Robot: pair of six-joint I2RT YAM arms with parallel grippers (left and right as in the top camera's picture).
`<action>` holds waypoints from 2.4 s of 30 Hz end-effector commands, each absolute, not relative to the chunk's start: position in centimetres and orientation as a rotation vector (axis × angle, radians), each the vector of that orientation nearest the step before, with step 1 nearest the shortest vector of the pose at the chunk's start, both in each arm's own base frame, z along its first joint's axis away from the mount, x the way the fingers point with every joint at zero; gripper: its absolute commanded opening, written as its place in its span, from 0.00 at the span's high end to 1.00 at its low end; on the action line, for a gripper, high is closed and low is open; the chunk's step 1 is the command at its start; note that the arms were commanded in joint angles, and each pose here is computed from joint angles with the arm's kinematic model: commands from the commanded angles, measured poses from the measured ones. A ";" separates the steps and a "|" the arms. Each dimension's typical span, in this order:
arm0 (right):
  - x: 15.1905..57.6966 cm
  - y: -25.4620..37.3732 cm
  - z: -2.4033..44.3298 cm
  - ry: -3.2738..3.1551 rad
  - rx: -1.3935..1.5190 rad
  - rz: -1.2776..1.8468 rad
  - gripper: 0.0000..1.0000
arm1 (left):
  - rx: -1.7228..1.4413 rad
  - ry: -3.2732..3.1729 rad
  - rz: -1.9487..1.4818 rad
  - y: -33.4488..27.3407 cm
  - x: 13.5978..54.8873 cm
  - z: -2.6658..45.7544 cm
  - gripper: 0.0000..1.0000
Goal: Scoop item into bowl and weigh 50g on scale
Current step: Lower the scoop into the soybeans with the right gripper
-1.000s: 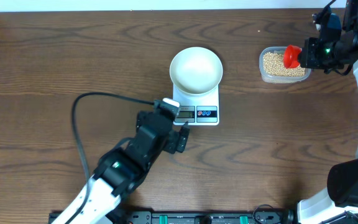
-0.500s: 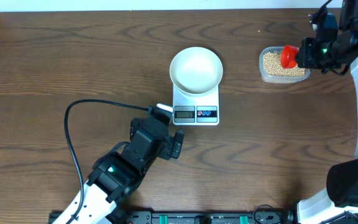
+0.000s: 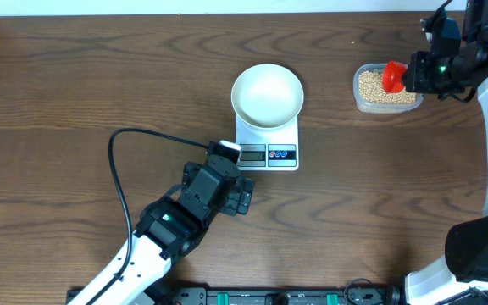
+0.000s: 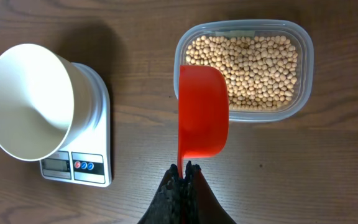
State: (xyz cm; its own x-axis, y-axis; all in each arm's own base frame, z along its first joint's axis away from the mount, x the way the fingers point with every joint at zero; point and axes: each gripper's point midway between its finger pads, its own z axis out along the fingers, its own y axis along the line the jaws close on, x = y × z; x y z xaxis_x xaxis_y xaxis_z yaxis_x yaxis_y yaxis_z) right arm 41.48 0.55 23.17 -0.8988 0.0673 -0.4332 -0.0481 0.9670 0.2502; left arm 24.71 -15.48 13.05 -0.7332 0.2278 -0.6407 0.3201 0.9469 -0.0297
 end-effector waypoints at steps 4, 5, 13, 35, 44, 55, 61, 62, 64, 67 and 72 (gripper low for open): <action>41.7 0.9 23.9 2.640 -0.015 0.359 0.99 | 0.366 2.415 -0.166 -15.3 24.9 13.2 0.06; 41.7 0.9 23.9 2.640 -0.015 0.359 0.99 | 0.366 2.415 -0.166 -15.3 24.9 13.2 0.06; 41.9 0.9 24.0 2.632 -0.016 0.358 0.99 | 0.366 2.415 -0.166 -15.3 24.9 13.2 0.06; 44.8 -2.9 19.5 2.724 0.050 0.137 0.99 | 0.366 2.415 -0.166 -15.3 24.9 13.2 0.06; 45.6 -3.4 18.2 2.733 -0.027 0.087 0.99 | 0.366 2.415 -0.166 -15.3 24.9 13.2 0.06; 45.5 -4.7 16.6 2.778 -0.039 -0.010 0.99 | 0.366 2.415 -0.166 -15.3 24.9 13.2 0.06; 45.9 -5.2 15.1 2.794 -0.033 -0.039 0.99 | 0.366 2.415 -0.166 -15.3 24.9 13.2 0.06; 46.1 -5.2 15.0 2.791 -0.033 -0.039 0.99 | 0.366 2.415 -0.166 -15.3 24.9 13.2 0.06; 46.5 -5.2 15.0 2.778 -0.032 -0.041 0.99 | 0.366 2.415 -0.166 -15.3 24.9 13.2 0.06; 46.8 -5.2 15.1 2.764 -0.032 -0.042 0.99 | 0.366 2.415 -0.166 -15.3 24.9 13.2 0.06; 46.7 -5.2 14.8 2.769 -0.032 -0.041 0.99 | 0.366 2.415 -0.166 -15.3 24.9 13.2 0.06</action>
